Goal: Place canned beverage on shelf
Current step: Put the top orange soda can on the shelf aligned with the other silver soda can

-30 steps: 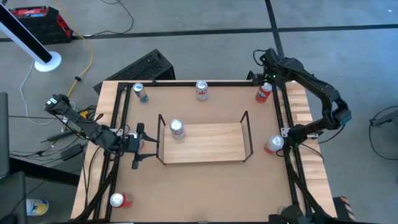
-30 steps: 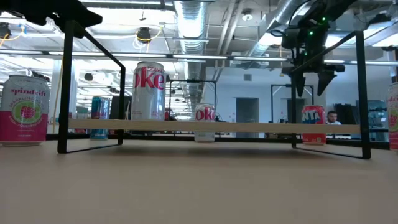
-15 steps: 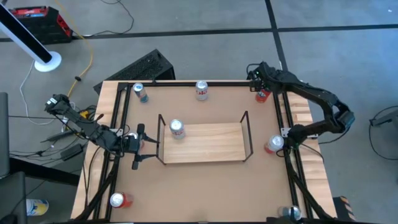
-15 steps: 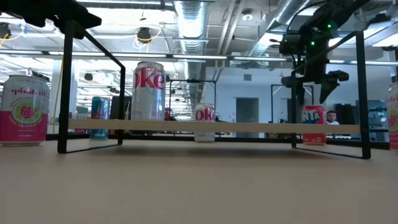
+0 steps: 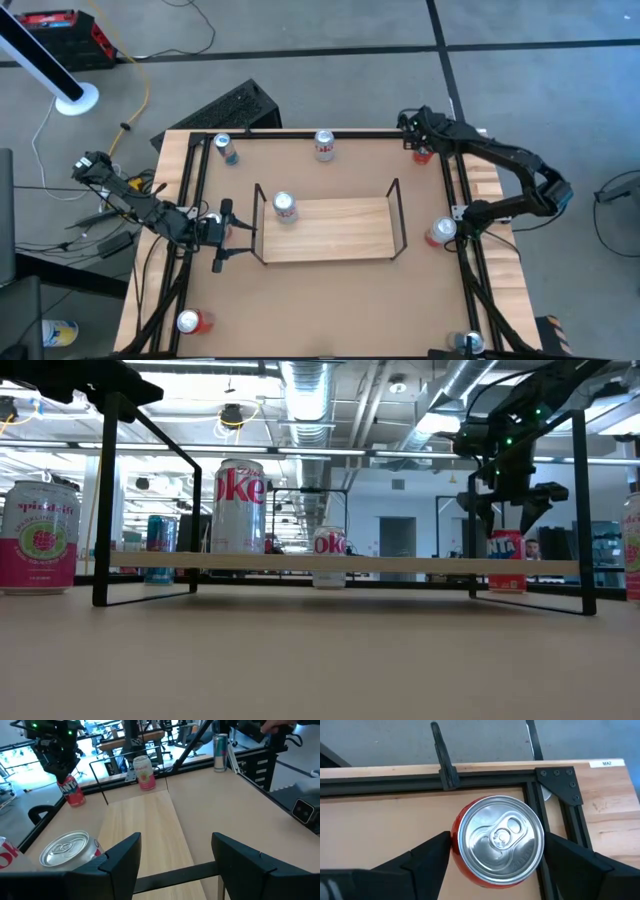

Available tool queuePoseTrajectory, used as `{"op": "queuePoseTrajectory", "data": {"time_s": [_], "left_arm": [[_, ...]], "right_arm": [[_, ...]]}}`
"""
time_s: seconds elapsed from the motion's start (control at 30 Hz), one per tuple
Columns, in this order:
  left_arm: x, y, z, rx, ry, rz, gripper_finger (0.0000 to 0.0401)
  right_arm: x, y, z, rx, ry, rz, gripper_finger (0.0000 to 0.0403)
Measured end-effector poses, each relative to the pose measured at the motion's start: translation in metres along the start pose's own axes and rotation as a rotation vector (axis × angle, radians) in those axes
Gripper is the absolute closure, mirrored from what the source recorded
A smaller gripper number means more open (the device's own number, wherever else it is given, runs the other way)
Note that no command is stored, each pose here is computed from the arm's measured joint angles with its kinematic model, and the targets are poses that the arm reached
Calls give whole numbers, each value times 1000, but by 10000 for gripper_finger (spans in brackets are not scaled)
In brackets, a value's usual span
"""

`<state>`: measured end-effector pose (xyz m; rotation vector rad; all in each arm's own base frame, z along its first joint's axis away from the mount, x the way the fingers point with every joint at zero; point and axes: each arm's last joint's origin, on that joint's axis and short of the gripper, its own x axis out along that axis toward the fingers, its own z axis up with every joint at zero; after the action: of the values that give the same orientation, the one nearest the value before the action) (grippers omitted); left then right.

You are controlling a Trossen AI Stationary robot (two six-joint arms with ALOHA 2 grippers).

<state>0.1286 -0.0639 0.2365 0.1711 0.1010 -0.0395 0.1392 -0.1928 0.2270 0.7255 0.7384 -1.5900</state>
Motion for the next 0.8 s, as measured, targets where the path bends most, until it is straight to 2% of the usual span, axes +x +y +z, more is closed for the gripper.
{"op": "queuePoseTrajectory", "data": {"time_s": [0.27,0.5,0.63,0.8], "left_arm": [[0,0,-1,4,6,0,173],[0,0,-1,4,7,-1,173],[0,0,-1,5,7,-1,173],[0,0,-1,5,7,-1,173]], "right_arm": [[1,1,-1,-17,-12,-4,115],[-5,5,-5,-93,-21,19,123],[-22,7,-9,-117,-35,97,126],[-60,9,-5,-124,-146,233,127]]}}
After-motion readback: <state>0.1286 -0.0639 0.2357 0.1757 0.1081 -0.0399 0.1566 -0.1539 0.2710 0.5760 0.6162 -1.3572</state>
